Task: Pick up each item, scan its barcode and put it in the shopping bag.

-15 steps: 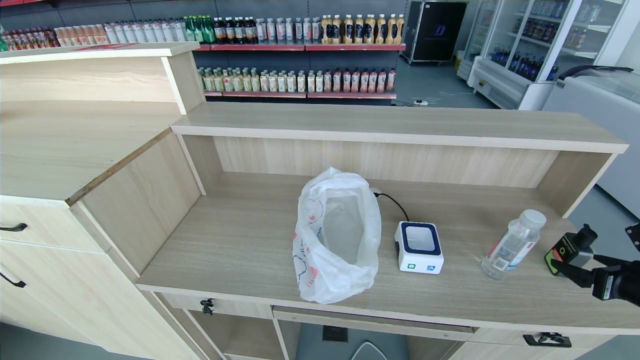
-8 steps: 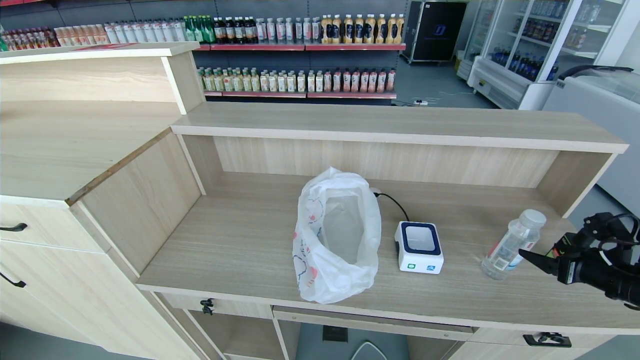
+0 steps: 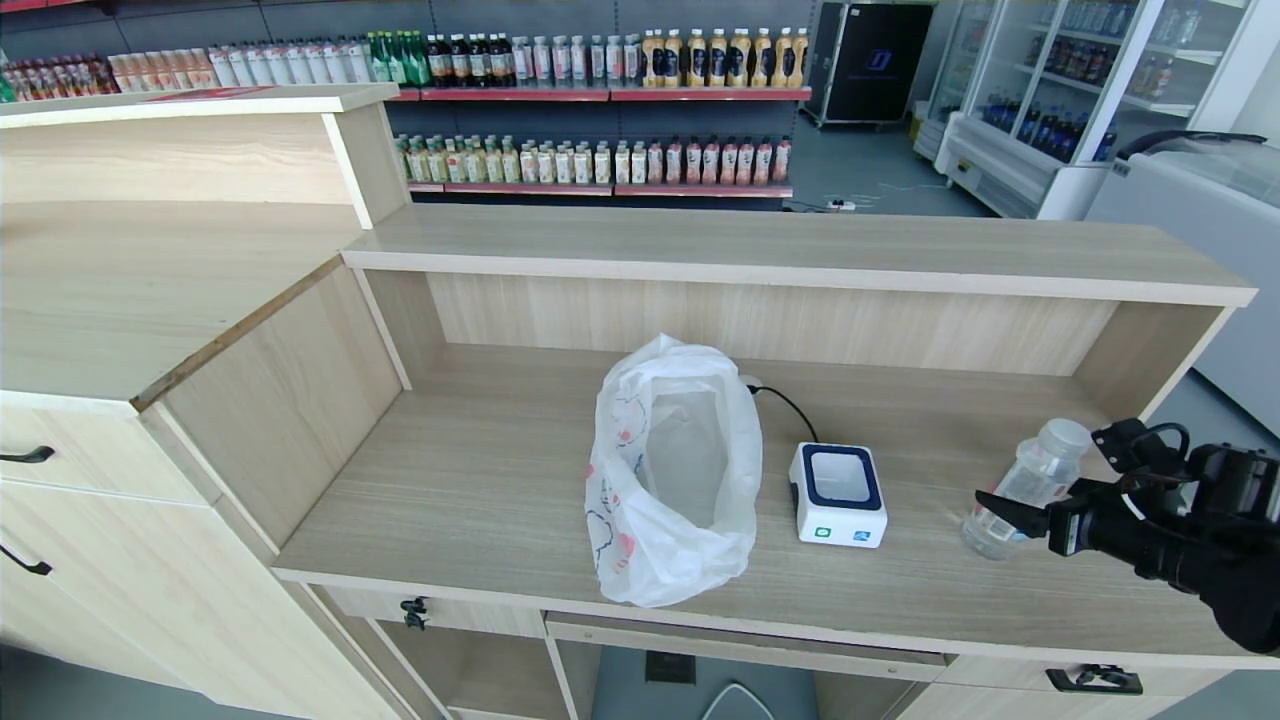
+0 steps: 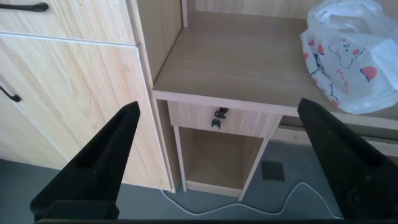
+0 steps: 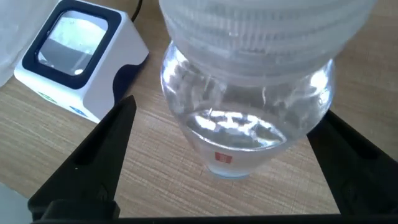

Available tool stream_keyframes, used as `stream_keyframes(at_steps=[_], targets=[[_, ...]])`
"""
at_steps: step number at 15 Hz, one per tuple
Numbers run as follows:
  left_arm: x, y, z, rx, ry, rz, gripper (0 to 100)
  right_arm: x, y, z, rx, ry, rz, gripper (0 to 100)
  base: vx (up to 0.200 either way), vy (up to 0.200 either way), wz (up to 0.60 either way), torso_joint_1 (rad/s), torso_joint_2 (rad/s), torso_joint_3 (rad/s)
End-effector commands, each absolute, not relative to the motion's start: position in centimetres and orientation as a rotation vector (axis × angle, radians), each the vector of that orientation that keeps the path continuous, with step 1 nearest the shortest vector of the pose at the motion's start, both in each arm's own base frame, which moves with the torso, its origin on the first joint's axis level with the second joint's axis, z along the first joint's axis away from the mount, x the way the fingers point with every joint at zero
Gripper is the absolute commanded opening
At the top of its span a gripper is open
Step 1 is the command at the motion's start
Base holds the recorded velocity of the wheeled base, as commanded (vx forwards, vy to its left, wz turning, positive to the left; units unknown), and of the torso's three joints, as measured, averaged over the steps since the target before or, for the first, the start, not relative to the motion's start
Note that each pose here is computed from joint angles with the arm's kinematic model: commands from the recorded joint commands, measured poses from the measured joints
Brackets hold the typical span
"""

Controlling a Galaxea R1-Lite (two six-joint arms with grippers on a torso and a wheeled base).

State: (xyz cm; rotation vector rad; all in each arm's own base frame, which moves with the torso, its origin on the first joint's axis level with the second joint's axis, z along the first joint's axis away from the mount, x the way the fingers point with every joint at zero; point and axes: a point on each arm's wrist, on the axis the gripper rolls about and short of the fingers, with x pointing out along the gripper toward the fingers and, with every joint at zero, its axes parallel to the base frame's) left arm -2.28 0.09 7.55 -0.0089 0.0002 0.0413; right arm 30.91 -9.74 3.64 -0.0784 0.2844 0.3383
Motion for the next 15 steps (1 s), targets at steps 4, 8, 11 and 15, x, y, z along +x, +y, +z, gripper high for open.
stream_keyframes(at_steps=[4, 8, 11, 15], targets=[[-2.3, 0.1, 7.5, -0.009, 0.000, 0.041, 100, 32.2, -9.8, 1.2, -0.070, 0.310, 0.354, 100, 0.000, 0.000, 0.00, 0.000, 0.00, 0.000], [-2.3, 0.1, 7.5, -0.009, 0.000, 0.041, 100, 33.4, -10.1, 0.7, -0.076, 0.266, 0.395, 100, 0.000, 0.000, 0.00, 0.000, 0.00, 0.000], [-2.3, 0.1, 7.5, -0.009, 0.000, 0.041, 100, 33.6, -10.1, 0.9, -0.076, 0.246, 0.428, 100, 0.000, 0.000, 0.00, 0.000, 0.00, 0.000], [-2.3, 0.1, 7.5, -0.009, 0.000, 0.041, 100, 33.6, -10.1, 1.2, -0.071, 0.210, 0.482, 0, 0.000, 0.000, 0.00, 0.000, 0.00, 0.000]])
